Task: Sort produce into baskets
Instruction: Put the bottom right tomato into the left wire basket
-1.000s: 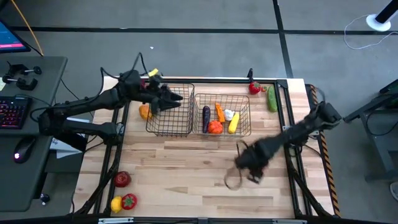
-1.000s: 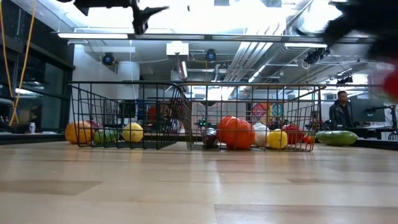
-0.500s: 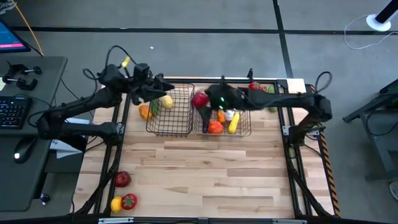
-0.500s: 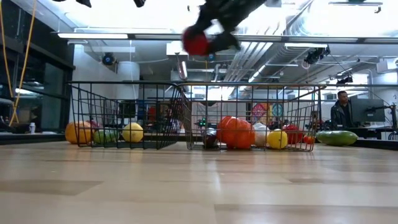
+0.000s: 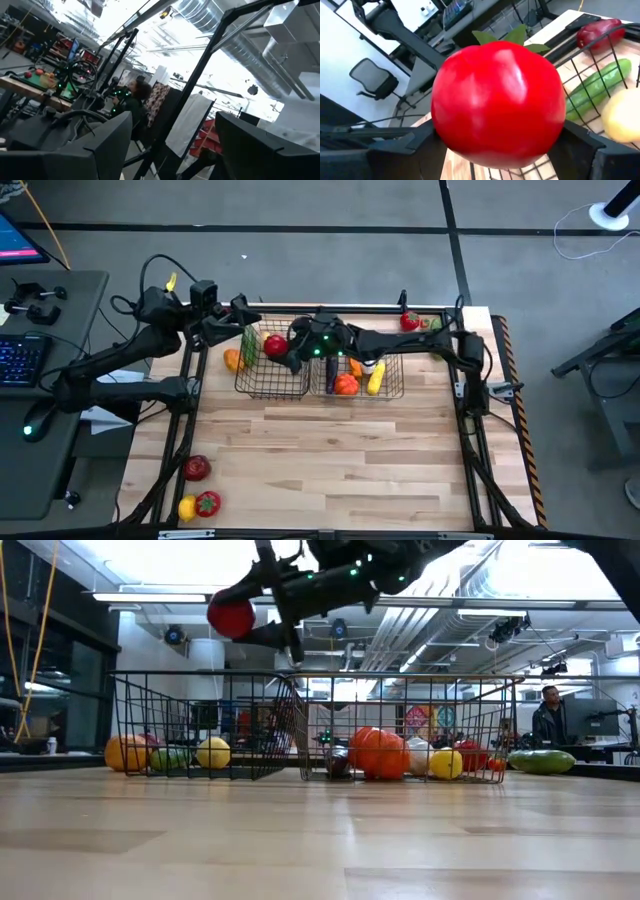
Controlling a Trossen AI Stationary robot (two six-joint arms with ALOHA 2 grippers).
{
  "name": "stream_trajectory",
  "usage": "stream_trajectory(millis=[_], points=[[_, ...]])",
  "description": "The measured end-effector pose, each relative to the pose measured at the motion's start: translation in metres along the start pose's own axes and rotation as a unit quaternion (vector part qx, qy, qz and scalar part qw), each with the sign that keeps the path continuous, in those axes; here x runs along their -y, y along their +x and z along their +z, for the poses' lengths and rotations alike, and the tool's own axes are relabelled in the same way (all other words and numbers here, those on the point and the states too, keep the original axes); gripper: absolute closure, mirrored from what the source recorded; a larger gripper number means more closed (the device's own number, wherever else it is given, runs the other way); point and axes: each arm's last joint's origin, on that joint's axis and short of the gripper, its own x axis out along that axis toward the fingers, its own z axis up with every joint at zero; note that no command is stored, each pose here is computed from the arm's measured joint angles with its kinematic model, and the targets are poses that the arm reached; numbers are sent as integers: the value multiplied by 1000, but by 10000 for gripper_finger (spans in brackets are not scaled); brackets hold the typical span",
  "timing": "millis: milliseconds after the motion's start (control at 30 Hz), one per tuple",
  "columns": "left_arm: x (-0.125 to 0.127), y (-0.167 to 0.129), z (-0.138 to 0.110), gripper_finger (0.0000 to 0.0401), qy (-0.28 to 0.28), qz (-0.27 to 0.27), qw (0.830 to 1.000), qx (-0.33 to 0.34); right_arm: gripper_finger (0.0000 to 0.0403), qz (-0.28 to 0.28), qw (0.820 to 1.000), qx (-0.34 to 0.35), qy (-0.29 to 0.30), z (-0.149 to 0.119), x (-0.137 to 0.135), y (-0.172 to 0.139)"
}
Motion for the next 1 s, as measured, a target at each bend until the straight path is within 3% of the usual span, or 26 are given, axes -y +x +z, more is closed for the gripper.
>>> stream_trajectory(millis=[300,633,767,900,1000], points=[[-2,0,0,126,-17,10,1000,7,127,-38,998,44,18,17,-2,2],[-4,1,-2,126,-41,18,999,-2,123,-27,999,30,12,17,0,1],[-4,1,-3,126,-46,22,999,-5,86,-24,1000,8,18,15,3,1],[-4,1,-4,126,-46,19,999,-11,21,-32,999,-1,18,13,4,1],[-4,1,-4,126,-47,12,999,-19,15,-54,998,17,-3,16,6,0]])
